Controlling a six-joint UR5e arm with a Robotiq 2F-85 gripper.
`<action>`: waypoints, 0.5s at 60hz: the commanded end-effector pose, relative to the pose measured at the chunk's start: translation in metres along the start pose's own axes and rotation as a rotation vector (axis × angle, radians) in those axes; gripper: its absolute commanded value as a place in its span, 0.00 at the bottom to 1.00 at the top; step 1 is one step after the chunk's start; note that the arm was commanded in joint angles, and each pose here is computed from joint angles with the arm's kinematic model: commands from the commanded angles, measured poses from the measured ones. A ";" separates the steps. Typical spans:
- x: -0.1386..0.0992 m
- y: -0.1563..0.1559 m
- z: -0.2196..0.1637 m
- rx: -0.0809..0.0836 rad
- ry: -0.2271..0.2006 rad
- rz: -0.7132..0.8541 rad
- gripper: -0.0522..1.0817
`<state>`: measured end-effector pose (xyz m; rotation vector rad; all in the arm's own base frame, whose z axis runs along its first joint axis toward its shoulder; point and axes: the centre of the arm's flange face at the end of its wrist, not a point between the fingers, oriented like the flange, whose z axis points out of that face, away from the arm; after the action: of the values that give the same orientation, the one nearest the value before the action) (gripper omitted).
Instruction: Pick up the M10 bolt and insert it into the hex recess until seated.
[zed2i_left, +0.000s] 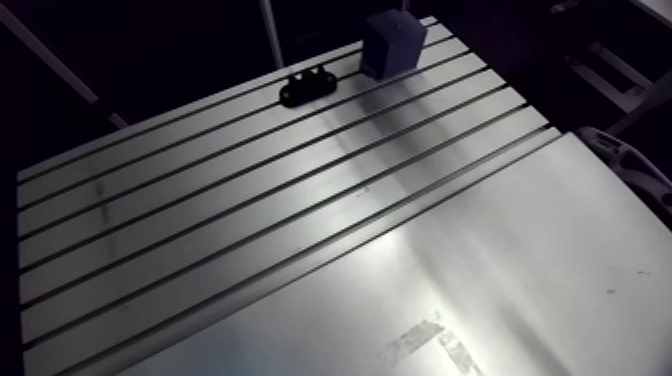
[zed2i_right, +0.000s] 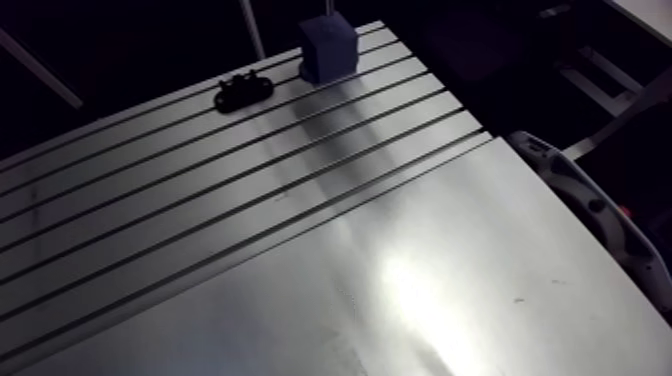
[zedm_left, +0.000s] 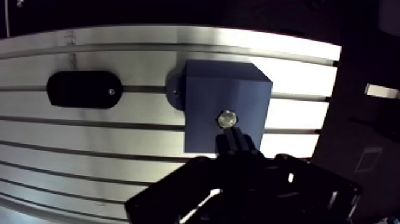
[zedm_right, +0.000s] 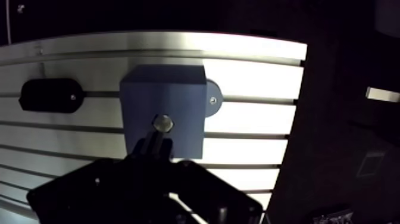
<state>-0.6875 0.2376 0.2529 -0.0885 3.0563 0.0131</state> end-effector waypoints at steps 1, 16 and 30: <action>-0.001 -0.001 -0.001 -0.001 -0.001 -0.004 1.00; -0.002 -0.001 -0.005 -0.006 0.005 -0.004 0.27; -0.005 -0.004 -0.014 -0.013 0.018 -0.006 0.05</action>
<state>-0.6846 0.2350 0.2609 -0.0981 3.0657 0.0274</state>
